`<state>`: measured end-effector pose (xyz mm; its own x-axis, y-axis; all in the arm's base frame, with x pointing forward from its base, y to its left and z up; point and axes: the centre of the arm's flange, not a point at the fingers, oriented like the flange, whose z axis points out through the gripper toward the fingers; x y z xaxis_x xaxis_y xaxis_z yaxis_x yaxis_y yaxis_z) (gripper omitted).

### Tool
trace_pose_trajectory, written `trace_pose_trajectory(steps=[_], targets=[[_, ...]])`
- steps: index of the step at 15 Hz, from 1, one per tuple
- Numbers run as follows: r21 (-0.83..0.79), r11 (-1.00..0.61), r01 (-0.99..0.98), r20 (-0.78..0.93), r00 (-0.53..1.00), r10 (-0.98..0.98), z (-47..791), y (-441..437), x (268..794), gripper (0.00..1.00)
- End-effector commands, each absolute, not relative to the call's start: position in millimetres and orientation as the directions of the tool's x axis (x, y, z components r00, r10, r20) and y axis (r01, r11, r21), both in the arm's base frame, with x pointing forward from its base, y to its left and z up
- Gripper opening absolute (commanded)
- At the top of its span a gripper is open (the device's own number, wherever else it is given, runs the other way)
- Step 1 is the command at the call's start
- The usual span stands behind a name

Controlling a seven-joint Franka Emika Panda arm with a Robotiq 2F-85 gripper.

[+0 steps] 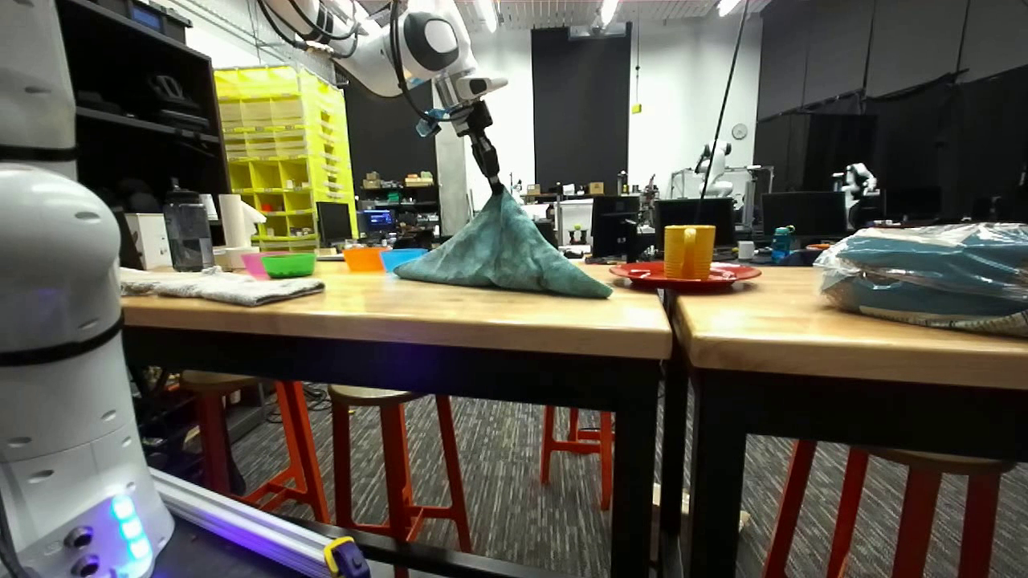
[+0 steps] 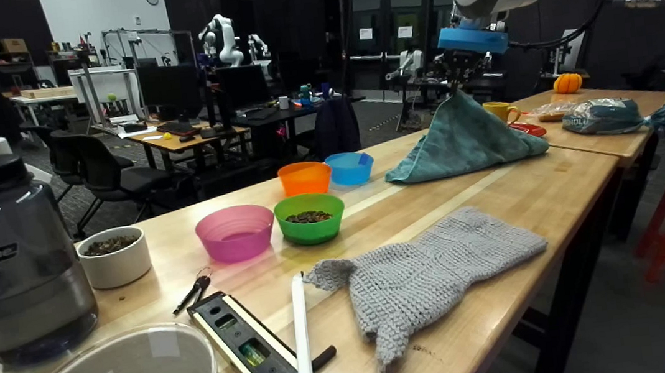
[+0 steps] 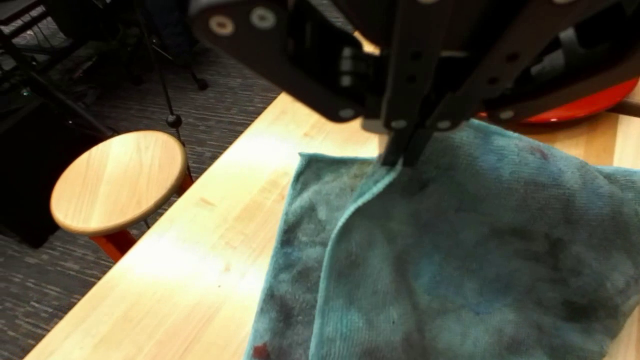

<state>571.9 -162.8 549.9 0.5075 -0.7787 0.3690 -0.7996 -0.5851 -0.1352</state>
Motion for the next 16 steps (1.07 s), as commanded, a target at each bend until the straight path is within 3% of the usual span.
trace_pose_trajectory(steps=[1, 13, 15, 16], targets=[[-0.131, -0.608, -0.783, 0.367, 0.531, -0.764, 559.8, -170.2, 601.0, 0.00], [-0.124, -0.629, -0.768, 0.355, 0.557, -0.751, 562.5, -193.3, 642.2, 0.00], [-0.123, -0.628, -0.768, 0.348, 0.560, -0.752, 561.4, -195.5, 645.9, 0.28], [-0.120, -0.630, -0.767, 0.344, 0.563, -0.752, 560.4, -195.8, 647.4, 0.32]])
